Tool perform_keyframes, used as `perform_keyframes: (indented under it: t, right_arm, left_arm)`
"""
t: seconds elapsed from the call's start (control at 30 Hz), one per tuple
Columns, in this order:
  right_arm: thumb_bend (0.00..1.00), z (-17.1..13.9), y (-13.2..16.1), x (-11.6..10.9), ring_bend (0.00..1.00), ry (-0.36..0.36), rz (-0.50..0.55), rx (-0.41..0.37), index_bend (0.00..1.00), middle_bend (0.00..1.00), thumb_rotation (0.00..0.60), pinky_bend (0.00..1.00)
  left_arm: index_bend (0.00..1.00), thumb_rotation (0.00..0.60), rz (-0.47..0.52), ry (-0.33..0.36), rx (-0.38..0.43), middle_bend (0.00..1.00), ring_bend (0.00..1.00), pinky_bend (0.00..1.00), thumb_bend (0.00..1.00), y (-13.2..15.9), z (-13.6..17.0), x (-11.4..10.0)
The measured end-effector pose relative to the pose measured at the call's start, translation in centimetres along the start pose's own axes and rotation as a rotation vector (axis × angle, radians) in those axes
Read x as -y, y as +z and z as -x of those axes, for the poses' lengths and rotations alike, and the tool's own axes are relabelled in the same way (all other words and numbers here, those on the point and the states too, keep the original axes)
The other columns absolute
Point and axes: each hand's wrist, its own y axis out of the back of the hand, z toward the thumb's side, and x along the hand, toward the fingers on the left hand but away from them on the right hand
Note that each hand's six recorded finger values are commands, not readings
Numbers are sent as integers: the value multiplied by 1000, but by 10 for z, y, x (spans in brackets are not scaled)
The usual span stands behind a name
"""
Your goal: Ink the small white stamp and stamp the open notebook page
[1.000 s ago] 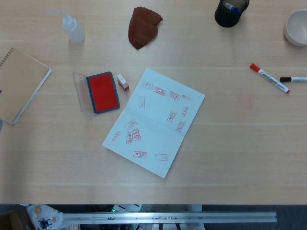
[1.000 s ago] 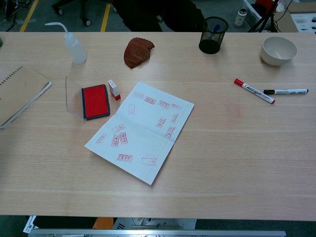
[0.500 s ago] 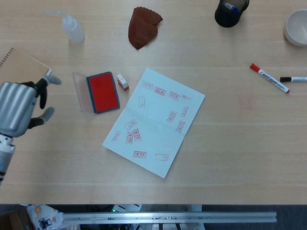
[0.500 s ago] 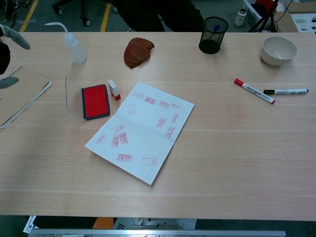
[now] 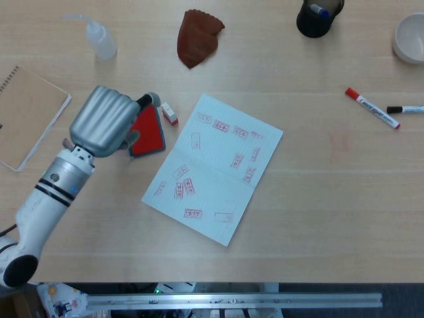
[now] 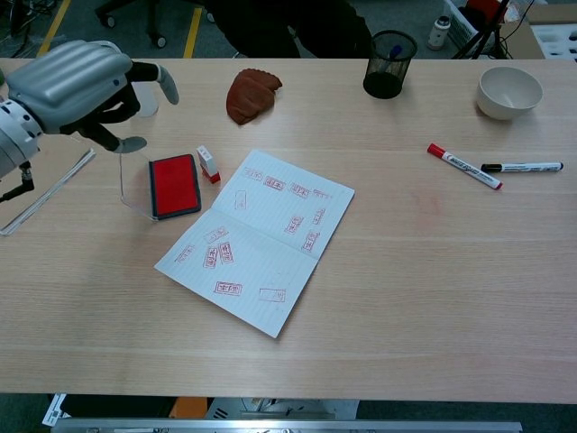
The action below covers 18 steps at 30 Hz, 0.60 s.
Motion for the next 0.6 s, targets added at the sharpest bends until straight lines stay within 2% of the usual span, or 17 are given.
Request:
perform_keyframes:
  t: [0.23,0.43,0.6]
  right_arm:
    - [206,2,2,6,327,19,-4,-4,340,396,600,388]
    - [206,2,-1,9,327,28,-5,6,340,396,600,387]
    - [207,1,-3,11,327,36,-5,12,340,396,600,387]
  left_arm:
    - [357,600,-38,-45,11,916,931,1000,212,10,-31,18]
    - [357,600,-40,-92,-2,869,895,1000,213,9,-39,27]
    - [331,600,-32,-143,-5,739,736,883,212,8,-41,33]
